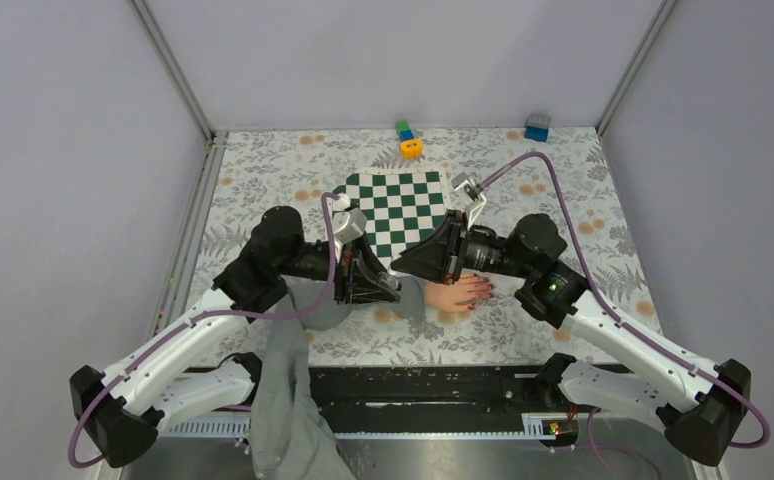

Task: Paint the nails
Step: Close the nail polish bottle.

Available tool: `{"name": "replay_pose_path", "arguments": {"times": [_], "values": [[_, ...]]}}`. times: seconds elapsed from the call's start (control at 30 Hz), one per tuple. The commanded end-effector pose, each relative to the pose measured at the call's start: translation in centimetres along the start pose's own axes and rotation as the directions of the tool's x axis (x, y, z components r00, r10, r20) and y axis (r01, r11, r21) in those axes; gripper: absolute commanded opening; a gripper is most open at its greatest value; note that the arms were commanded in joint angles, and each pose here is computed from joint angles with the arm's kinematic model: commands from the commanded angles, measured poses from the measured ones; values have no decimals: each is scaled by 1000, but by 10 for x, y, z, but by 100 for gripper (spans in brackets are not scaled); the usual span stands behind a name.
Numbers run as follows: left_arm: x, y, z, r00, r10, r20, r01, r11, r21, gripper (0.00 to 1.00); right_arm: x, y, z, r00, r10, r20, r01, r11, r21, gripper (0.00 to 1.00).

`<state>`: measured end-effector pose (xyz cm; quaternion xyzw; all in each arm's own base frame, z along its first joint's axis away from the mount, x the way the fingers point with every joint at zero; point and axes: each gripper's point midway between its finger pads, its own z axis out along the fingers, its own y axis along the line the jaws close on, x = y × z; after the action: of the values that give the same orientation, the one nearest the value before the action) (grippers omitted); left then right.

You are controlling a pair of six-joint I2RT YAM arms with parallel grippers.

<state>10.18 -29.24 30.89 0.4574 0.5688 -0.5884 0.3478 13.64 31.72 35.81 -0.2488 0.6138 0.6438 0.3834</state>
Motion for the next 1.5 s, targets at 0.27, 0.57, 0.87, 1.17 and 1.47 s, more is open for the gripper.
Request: {"name": "replay_pose_path", "arguments": {"times": [0.27, 0.57, 0.87, 1.17, 1.47], "values": [[-15, 4, -4, 993, 103, 58, -100, 993, -63, 0, -2, 7, 3, 999, -52, 9, 53, 998, -25, 0], [-17, 7, -5, 992, 101, 73, -96, 993, -72, 0, 2, 6, 5, 998, -62, -3, 62, 998, -18, 0], [-20, 10, -8, 991, 101, 93, -92, 991, -94, 0, 8, 2, 6, 995, -102, -13, 102, 994, 25, 0], [-25, 14, -11, 987, 103, 120, -88, 988, -123, 0, 14, -4, 8, 989, -146, -9, 147, 985, 86, 0], [-29, 32, -19, 985, 105, 137, -69, 968, -241, 0, 13, -23, 15, 997, -70, 18, 64, 976, 208, 0]]}}
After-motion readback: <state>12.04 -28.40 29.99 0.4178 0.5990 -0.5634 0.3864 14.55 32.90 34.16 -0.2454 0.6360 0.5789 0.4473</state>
